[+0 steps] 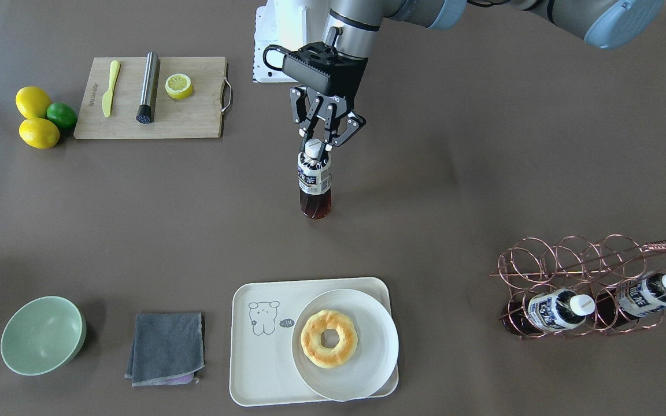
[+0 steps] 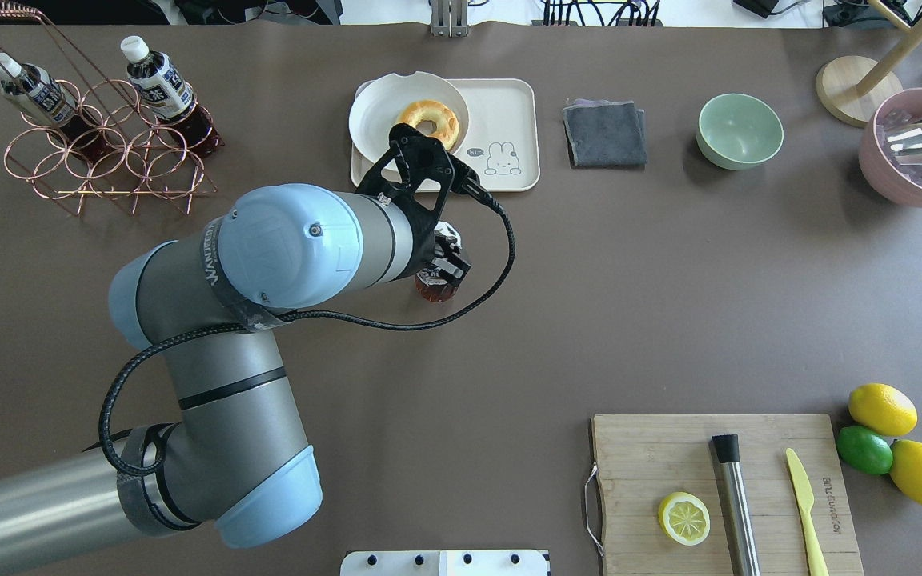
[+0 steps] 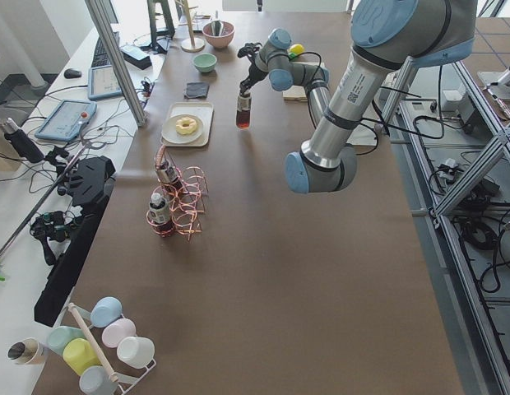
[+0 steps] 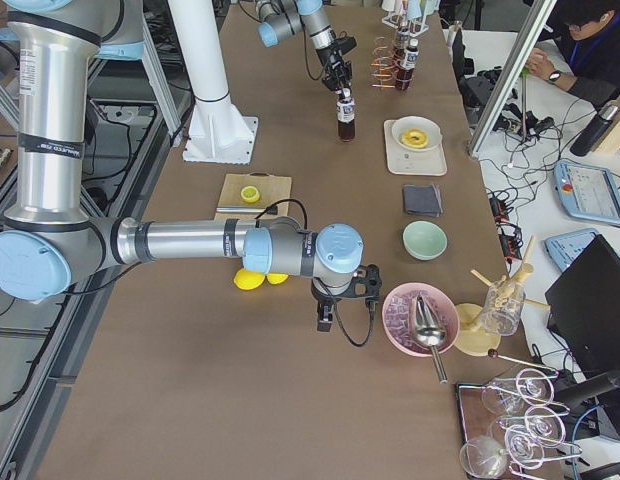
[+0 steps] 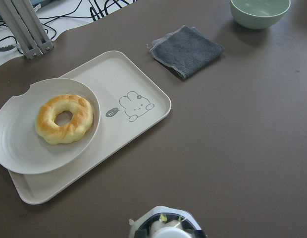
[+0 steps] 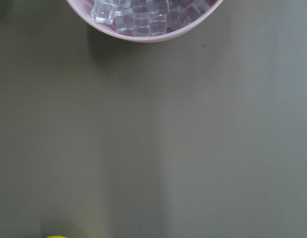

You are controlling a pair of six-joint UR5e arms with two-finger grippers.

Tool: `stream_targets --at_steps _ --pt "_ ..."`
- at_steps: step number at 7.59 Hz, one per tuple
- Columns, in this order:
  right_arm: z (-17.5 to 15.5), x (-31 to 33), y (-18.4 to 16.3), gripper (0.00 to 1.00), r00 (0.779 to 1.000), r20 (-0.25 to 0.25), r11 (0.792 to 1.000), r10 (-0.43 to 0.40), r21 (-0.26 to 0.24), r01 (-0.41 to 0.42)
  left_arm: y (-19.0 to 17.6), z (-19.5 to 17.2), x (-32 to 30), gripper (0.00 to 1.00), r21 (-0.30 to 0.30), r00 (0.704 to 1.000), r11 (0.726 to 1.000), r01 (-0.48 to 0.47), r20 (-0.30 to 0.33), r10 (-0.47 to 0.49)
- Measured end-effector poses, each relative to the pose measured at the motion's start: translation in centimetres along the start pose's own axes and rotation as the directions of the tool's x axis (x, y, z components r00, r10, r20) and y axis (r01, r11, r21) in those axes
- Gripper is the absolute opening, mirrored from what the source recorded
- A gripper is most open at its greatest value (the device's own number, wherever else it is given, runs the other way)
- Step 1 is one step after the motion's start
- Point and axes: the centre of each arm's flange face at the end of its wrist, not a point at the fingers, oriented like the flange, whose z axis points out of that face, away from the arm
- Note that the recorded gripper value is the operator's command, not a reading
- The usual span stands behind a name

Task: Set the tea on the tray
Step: 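Carry the bottle toward the tray and set it upright on the table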

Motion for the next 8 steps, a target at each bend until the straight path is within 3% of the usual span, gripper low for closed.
stream_targets --at_steps 3,4,5,6,8 --pt "0.04 0.05 0.03 1.00 1.000 0.000 1.000 0.000 -0.001 0.000 -0.60 0.35 1.33 0.00 -0.022 1.000 1.000 -0.006 -0.001 0.005" --pt "0.05 0.06 0.03 1.00 1.000 0.000 1.000 0.000 -0.001 0.000 -0.47 0.48 1.49 0.35 -0.024 1.000 1.000 -0.007 -0.004 0.007" --pt "0.05 0.06 0.03 1.00 1.000 0.000 1.000 0.000 -0.001 0.000 -0.41 0.53 1.49 0.57 -0.025 1.000 1.000 -0.007 -0.005 0.007" --pt "0.05 0.06 0.03 1.00 1.000 0.000 1.000 0.000 -0.001 0.000 -0.34 0.59 1.46 0.73 -0.026 1.000 1.000 -0.008 -0.004 0.008" --pt "0.05 0.06 0.03 1.00 1.000 0.000 1.000 0.002 -0.001 -0.002 -0.25 0.62 1.41 0.87 -0.028 1.000 1.000 -0.011 -0.003 0.011"
